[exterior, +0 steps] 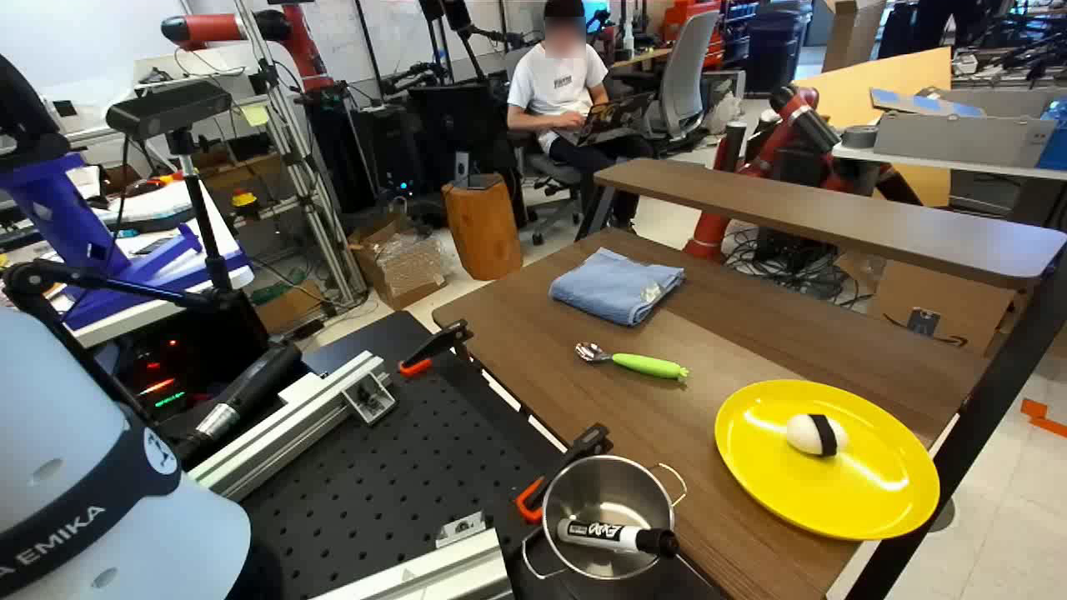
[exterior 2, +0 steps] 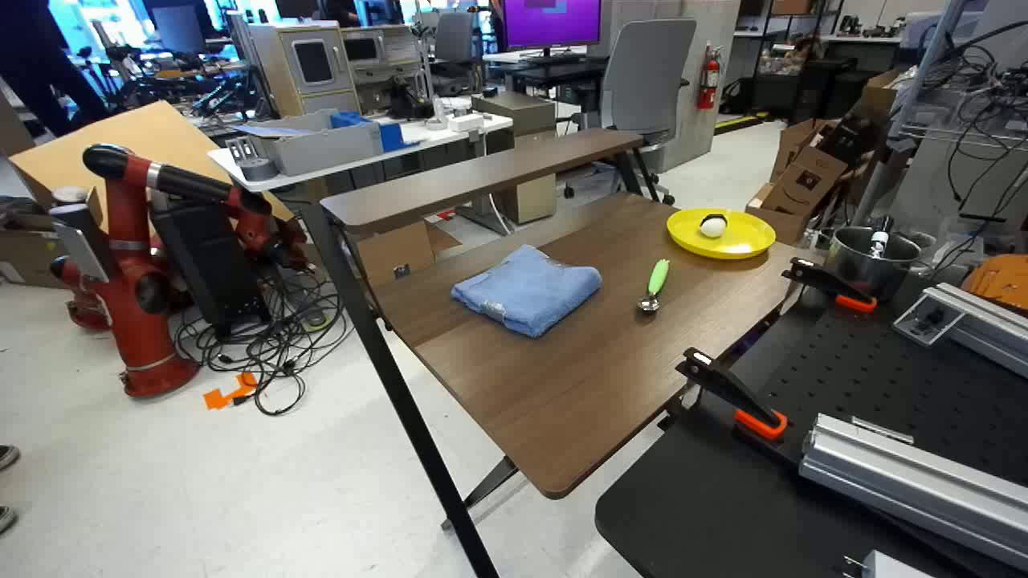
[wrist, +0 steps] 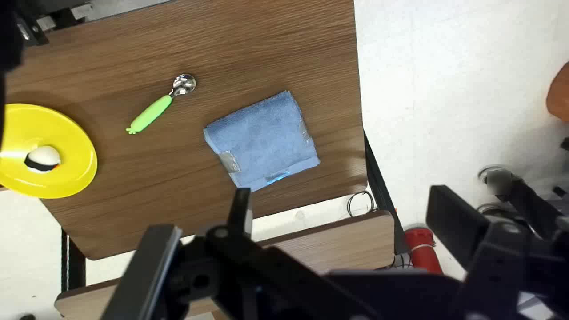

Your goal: Move the plush toy from the plate to the towel

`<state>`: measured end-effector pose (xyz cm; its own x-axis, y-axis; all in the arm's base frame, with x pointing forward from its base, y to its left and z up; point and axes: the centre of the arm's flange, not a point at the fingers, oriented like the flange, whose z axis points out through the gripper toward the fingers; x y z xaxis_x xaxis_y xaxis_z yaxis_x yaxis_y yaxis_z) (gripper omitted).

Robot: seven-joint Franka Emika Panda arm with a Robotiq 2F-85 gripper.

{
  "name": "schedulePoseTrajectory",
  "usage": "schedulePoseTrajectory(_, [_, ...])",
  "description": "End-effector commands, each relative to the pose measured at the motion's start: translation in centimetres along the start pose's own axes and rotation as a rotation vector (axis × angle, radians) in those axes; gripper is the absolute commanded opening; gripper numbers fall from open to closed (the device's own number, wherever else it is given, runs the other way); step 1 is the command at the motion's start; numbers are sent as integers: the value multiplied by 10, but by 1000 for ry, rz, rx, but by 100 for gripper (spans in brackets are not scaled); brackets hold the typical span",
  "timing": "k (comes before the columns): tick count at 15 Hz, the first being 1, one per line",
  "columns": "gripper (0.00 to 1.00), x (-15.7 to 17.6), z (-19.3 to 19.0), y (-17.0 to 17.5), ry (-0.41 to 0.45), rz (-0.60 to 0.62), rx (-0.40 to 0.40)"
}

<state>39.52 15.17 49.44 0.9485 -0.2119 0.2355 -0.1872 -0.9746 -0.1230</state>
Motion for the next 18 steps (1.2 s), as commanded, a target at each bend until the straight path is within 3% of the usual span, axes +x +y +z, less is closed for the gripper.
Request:
schedulePoseTrajectory(1, [100,0,0,0,0,0,0])
schedulePoseTrajectory(9, [100,9,25,17,-14,22,-43])
schedulePoseTrajectory(14, [100,13,81,67,-45,72,-85])
schedulePoseTrajectory(18, [100,19,135,128,-93,143,-106])
